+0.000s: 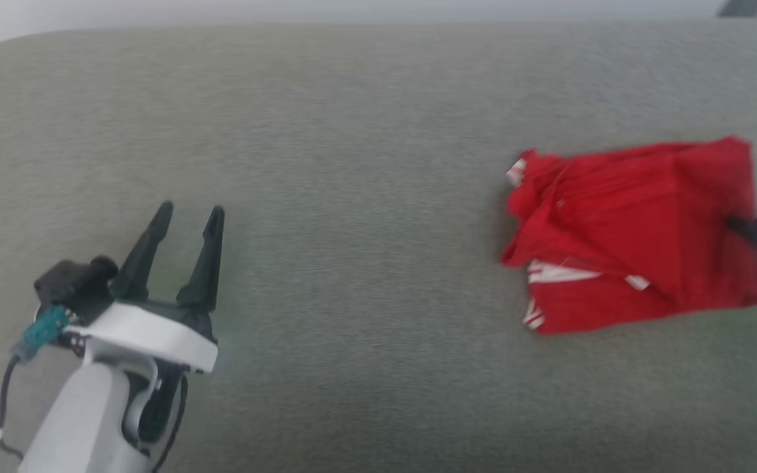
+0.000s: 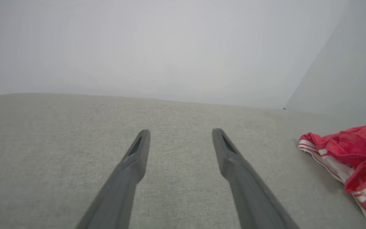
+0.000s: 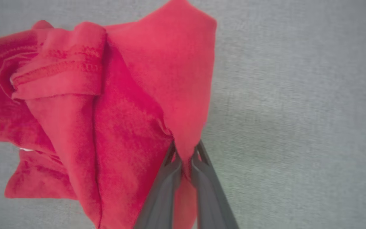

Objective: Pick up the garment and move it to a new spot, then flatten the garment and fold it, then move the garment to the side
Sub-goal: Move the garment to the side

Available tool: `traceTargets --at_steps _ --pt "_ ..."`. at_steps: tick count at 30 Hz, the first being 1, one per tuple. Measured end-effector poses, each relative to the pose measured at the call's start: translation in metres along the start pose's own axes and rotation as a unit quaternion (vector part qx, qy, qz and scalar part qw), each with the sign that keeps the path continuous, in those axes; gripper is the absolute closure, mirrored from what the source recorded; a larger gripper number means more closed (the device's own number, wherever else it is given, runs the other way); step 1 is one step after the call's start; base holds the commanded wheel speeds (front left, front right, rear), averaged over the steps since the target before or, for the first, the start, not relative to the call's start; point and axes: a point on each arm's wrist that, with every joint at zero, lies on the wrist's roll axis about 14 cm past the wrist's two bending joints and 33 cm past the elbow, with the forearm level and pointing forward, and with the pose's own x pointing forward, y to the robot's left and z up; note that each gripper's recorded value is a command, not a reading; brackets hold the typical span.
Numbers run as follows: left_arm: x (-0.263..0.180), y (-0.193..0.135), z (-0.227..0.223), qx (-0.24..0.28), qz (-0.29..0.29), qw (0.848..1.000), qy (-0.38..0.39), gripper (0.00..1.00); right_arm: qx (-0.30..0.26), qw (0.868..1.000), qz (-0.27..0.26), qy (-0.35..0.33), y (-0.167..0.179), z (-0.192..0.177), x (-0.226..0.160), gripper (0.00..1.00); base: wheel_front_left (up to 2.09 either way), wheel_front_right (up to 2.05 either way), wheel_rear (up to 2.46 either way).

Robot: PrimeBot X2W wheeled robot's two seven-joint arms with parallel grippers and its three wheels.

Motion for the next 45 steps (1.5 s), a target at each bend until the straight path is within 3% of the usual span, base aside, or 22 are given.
traceTargets --at_steps 10,25,33,43,44,45 --pt "0.057 -0.065 -0.012 0.000 -0.107 0.994 0.001 0.00 0.005 0.993 -0.109 -0.050 -0.078 0.015 -0.041 1.00 0.00 0.00 0.00" --pt "0.104 -0.148 -0.054 -0.007 -0.237 0.971 0.025 0.00 -0.010 0.959 -0.260 -0.108 -0.178 0.029 -0.079 1.00 0.00 0.00 0.00" --pt "0.118 -0.169 -0.078 -0.015 -0.273 0.961 0.041 0.00 -0.013 0.946 -0.310 -0.100 -0.212 0.016 -0.072 1.00 0.00 0.00 0.00" --pt "0.125 -0.160 -0.089 -0.017 -0.268 0.962 0.053 0.00 0.000 0.943 -0.321 -0.084 -0.221 -0.001 -0.033 1.00 0.00 0.00 0.00" --pt "0.125 -0.158 -0.090 -0.017 -0.267 0.962 0.055 0.00 0.003 0.944 -0.320 -0.081 -0.220 -0.004 -0.027 0.90 0.00 0.00 0.00" --pt "0.125 -0.155 -0.091 -0.016 -0.264 0.963 0.056 0.00 0.002 0.944 -0.320 -0.075 -0.220 -0.007 -0.023 0.73 0.00 0.00 0.00"
